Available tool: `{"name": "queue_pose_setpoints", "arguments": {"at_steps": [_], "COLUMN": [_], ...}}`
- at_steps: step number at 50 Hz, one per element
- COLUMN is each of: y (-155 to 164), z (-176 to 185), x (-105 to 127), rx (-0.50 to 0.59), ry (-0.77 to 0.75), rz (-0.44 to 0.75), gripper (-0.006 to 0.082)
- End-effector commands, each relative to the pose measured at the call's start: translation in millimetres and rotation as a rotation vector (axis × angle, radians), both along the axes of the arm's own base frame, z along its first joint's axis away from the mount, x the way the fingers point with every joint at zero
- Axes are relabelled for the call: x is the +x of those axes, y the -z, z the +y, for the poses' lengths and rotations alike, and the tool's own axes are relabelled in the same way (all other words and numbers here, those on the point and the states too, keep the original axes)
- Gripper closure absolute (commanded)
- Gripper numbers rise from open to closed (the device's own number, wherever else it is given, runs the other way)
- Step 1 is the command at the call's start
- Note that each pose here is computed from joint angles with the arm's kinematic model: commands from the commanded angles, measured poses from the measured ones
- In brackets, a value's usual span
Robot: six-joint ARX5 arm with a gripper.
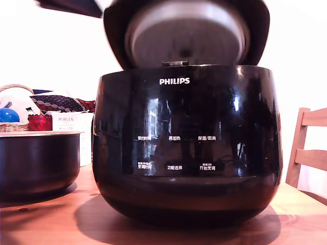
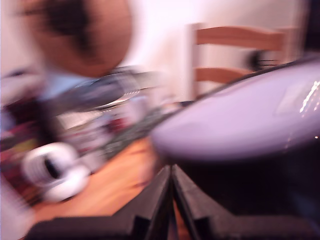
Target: Open the rice cooker by pressing the large metal button on the top of its lid with medium force
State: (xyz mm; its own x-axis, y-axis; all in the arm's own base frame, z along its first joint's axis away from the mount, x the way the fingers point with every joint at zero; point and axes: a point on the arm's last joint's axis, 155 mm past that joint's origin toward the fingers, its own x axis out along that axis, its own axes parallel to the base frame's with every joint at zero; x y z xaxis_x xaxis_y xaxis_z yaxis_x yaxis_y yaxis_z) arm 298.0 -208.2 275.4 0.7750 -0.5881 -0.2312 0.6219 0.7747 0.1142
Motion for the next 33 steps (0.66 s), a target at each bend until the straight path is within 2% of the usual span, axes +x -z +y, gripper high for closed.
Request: {"name": "queue_pose_setpoints", "arguments": {"at_steps": [1, 16, 33], "y": [-3, -17, -23], "z": [15, 72, 93], "x": [4, 13, 16], "rx": [-0.004, -0.013, -0.020], "ry": [-0.042, -0.207, -0.269], "rz": [-0.014, -0.041, -0.058], "gripper": [0.0788, 0.0788, 0.0788]}}
